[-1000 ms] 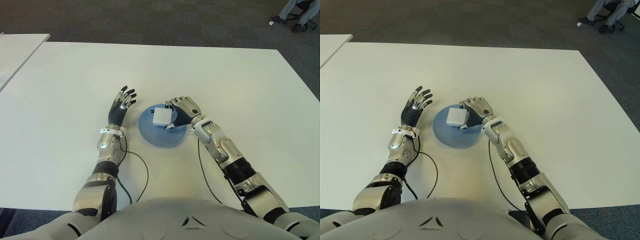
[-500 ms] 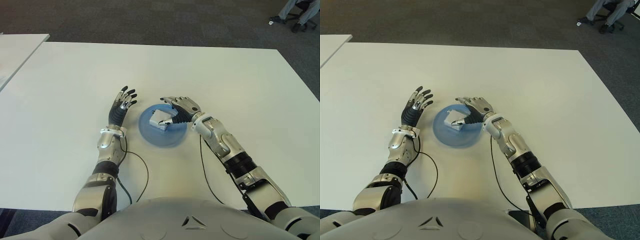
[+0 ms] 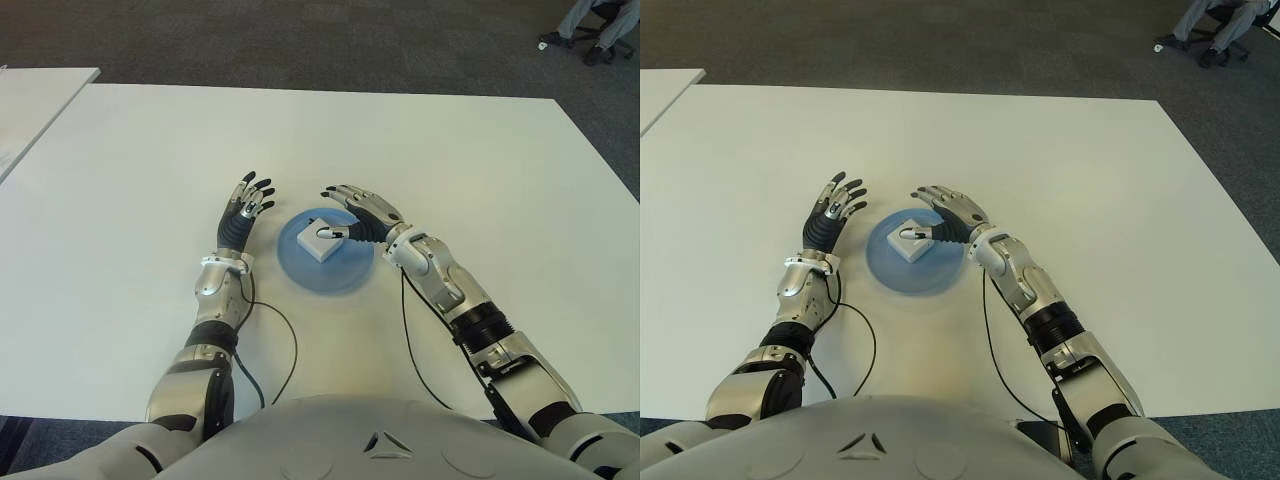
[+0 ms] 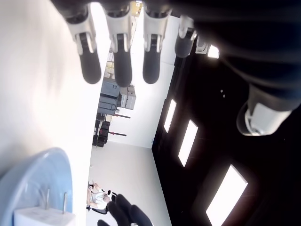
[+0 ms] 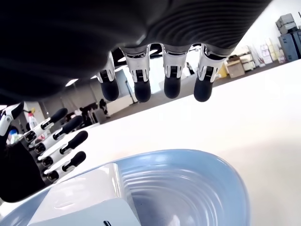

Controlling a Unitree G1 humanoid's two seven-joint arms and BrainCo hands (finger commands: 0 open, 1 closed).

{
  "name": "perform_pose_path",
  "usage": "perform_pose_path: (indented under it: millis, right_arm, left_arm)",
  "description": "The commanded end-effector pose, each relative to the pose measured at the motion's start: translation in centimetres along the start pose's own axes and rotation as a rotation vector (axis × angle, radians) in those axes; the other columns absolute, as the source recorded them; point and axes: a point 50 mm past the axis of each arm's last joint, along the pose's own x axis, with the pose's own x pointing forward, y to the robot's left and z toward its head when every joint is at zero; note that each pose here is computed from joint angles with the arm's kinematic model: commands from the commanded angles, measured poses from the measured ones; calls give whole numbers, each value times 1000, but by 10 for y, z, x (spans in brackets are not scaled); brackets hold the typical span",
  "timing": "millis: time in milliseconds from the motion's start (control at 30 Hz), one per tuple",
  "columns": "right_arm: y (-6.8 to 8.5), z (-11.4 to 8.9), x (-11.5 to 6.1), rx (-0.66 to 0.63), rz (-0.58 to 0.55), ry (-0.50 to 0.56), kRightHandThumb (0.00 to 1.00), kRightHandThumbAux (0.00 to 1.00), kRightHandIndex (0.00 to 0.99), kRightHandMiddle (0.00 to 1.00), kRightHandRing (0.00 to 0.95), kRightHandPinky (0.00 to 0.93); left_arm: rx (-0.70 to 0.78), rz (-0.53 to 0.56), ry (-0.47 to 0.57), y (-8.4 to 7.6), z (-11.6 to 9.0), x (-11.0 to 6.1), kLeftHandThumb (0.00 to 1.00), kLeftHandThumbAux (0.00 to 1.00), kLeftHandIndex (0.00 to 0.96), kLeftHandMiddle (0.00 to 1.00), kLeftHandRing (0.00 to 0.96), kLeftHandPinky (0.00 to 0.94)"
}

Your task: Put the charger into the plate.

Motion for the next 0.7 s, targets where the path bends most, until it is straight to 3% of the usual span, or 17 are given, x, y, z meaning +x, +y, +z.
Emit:
perform_pose_path:
  millis: [33, 433, 567, 700]
  right_arm:
    - [-3, -2, 2, 19, -17, -7, 387, 83, 0, 0, 0, 0]
    - [-12, -5, 0, 65, -77, 5, 360, 91, 0, 0, 0, 0]
    - [-16, -10, -1, 169, -170, 53, 300, 149, 0, 0, 0, 0]
    - [-15, -22, -2, 384, -328, 106, 249, 212, 0, 0, 0, 0]
  left_arm:
    - [-23, 10, 47, -1, -10, -4, 0, 440, 67, 197, 210, 220]
    - [-19, 5, 51, -2, -10, -3, 0, 432, 51, 194, 211, 232]
    - [-20, 4, 52, -1, -10, -3, 0, 432, 52, 196, 212, 229]
    - [-20, 3, 50, 0, -10, -4, 0, 436, 52, 197, 212, 229]
